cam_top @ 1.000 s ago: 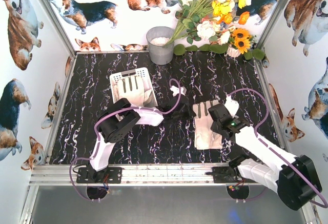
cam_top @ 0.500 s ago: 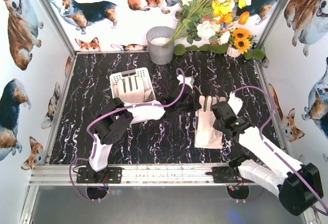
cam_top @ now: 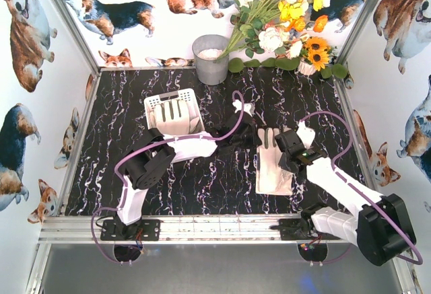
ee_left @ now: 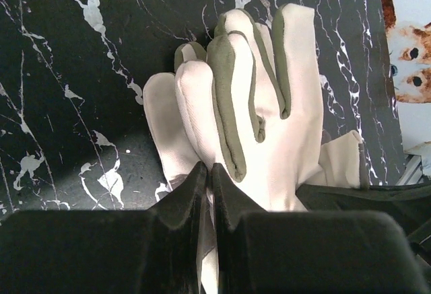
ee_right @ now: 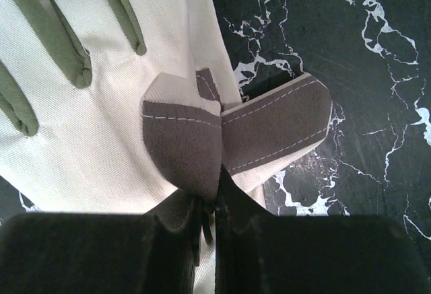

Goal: Put the gloves into the storage basket
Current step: Pair the glove with the glove.

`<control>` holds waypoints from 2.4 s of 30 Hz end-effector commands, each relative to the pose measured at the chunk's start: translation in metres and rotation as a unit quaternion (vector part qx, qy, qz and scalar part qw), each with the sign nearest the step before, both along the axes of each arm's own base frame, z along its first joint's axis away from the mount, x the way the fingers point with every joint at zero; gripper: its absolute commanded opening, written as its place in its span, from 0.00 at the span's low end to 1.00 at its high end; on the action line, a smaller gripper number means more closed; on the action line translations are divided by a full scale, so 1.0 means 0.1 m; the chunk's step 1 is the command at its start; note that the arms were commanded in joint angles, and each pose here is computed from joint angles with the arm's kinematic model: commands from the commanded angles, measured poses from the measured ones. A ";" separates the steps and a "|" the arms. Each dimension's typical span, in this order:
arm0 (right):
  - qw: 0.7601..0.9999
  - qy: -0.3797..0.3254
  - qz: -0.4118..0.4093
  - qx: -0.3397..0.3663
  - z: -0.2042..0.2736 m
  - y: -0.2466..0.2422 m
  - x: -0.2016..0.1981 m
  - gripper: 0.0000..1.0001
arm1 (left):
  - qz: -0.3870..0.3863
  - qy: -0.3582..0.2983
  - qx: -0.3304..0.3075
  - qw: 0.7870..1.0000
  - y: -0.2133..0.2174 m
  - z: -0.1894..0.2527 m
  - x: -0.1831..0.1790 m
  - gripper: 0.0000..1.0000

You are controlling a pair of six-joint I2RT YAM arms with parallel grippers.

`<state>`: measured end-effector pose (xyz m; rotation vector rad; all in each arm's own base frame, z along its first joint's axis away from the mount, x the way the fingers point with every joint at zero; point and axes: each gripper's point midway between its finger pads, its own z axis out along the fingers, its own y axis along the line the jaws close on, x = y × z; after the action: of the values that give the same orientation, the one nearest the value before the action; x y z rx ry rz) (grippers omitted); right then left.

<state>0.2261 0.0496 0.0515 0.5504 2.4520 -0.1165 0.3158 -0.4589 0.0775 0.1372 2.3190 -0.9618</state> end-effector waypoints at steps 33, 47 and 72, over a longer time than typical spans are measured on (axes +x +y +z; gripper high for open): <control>0.999 0.027 -0.021 -0.009 -0.18 -0.05 -0.02 0.02 | -0.008 0.008 0.025 1.000 0.03 -0.39 0.20 0.00; 0.999 -0.035 -0.014 -0.027 0.38 -0.16 0.04 0.62 | -0.024 -0.026 0.039 0.999 0.15 -0.09 0.16 0.53; 0.994 0.054 -0.029 0.093 0.02 -0.10 -0.06 0.47 | -0.078 0.000 -0.005 0.997 -0.17 -0.06 -0.55 0.36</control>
<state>0.2153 0.0320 0.0547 0.7046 2.5790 -0.0208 0.2619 -0.4716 0.0769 0.3269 2.3322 -1.0267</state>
